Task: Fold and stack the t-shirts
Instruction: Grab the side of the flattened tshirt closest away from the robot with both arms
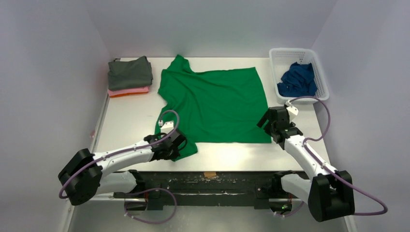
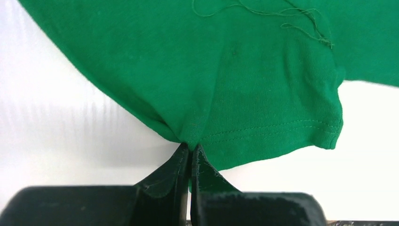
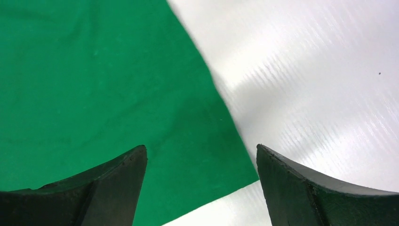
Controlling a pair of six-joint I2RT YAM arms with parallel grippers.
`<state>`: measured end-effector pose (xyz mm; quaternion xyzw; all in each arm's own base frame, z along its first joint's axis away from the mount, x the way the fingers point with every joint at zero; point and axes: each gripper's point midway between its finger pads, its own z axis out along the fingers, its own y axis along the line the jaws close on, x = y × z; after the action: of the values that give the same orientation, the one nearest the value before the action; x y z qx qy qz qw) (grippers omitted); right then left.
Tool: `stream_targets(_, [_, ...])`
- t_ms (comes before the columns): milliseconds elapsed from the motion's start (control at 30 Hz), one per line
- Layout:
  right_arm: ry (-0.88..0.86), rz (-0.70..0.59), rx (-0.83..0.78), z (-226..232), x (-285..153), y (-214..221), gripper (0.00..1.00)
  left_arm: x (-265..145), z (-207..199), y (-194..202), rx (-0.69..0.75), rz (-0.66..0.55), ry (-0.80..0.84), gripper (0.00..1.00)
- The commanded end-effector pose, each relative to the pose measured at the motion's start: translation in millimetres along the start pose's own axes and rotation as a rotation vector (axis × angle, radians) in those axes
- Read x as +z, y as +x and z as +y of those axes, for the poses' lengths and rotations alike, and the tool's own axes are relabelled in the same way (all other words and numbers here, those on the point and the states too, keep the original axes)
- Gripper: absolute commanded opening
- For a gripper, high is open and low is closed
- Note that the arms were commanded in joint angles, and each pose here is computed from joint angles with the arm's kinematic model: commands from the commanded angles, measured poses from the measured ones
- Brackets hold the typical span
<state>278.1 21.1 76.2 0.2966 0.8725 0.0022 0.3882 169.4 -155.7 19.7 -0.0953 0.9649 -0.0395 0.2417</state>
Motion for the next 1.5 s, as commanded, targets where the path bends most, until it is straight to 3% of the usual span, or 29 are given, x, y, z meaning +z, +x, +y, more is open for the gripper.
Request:
stream_targets(0, [-0.025, 0.029, 0.066, -0.9, 13.5, 4.2, 0.81, -8.4, 19.6, 16.6, -0.012, 0.030, 0.006, 0.00])
stream_targets(267, [0.046, 0.151, 0.053, -20.9, 17.9, 39.8, 0.57, -17.2, 21.1, 34.2, -0.063, 0.065, 0.110, 0.00])
stream_targets(567, [0.122, 0.126, 0.050, -49.6, -1.1, 44.6, 0.57, -24.0, 14.1, 33.7, -0.086, 0.058, 0.172, 0.00])
stream_targets(833, [0.125, 0.149, 0.052, -48.9, 10.5, 54.4, 0.56, -24.7, 14.5, 32.4, -0.097, 0.045, 0.183, 0.00])
stream_targets(933, [0.099, 0.188, 0.051, -41.4, 17.3, 62.2, 0.42, -26.5, 15.1, 30.5, -0.097, 0.037, 0.182, 0.00])
stream_targets(1033, [0.104, 0.198, 0.053, -42.7, 17.1, 65.1, 0.16, -30.0, 19.2, 27.8, -0.103, 0.024, 0.170, 0.00])
stream_targets(1067, [0.117, 0.193, 0.061, -45.8, 14.9, 64.6, 0.02, -31.1, 19.8, 27.3, -0.105, 0.021, 0.173, 0.00])
stream_targets(1300, [0.059, 0.112, 0.118, -46.4, -32.8, 37.4, 0.00, -46.1, 15.0, 28.4, -0.110, 0.029, 0.248, 0.00])
stream_targets(1467, [-0.001, 0.132, 0.136, -45.4, -66.3, 37.6, 0.00, -58.3, 11.1, 38.3, -0.108, 0.074, 0.310, 0.00])
